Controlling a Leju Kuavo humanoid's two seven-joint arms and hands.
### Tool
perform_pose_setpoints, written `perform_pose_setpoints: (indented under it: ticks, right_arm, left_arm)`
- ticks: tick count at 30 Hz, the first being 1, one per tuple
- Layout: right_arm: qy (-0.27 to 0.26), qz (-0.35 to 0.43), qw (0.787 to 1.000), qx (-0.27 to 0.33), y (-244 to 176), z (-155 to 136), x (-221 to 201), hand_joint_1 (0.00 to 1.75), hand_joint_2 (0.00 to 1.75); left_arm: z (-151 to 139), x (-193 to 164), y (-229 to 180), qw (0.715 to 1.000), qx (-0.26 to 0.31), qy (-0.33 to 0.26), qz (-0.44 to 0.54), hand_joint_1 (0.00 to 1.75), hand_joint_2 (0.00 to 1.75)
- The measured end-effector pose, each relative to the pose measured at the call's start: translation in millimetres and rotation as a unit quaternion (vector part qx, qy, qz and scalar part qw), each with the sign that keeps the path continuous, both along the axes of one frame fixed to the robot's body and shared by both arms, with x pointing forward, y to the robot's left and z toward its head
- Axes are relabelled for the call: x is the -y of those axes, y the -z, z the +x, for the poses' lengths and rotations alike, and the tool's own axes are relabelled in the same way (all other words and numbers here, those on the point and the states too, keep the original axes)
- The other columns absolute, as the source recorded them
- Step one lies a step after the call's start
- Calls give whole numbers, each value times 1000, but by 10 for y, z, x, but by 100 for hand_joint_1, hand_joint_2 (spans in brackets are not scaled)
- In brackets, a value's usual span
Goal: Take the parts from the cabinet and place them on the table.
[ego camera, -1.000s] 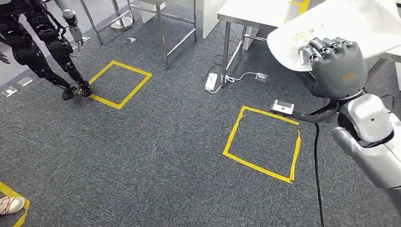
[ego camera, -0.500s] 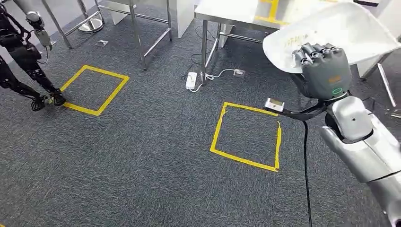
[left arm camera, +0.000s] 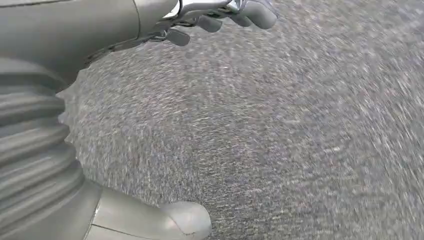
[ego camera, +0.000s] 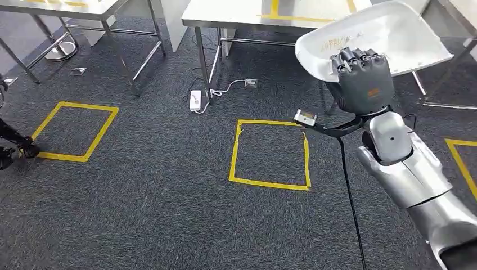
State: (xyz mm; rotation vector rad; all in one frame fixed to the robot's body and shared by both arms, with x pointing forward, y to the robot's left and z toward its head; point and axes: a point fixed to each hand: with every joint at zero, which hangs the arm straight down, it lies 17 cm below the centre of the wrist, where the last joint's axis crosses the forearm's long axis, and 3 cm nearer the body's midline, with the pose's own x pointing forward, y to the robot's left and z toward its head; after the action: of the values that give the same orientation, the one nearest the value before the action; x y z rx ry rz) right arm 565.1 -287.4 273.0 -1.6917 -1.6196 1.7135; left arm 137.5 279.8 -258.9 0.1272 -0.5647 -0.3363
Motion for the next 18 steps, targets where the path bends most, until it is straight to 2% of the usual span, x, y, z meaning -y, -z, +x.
perform_pose_setpoints:
  ticks: [11, 14, 18]
  right_arm:
    - [10, 6, 1000, 24, -258, -76, 213, 175, 175]
    - [8, 3, 1000, 15, -138, -132, 201, 175, 175]
    - [13, 0, 1000, 22, -184, -176, 285, 175, 175]
  left_arm:
    - [132, 18, -13, 1000, -5, 6, -1, 0, 175]
    - [123, 7, -9, 1000, -8, 6, 0, 0, 175]
    - [105, 44, -4, 1000, -10, 10, -2, 0, 175]
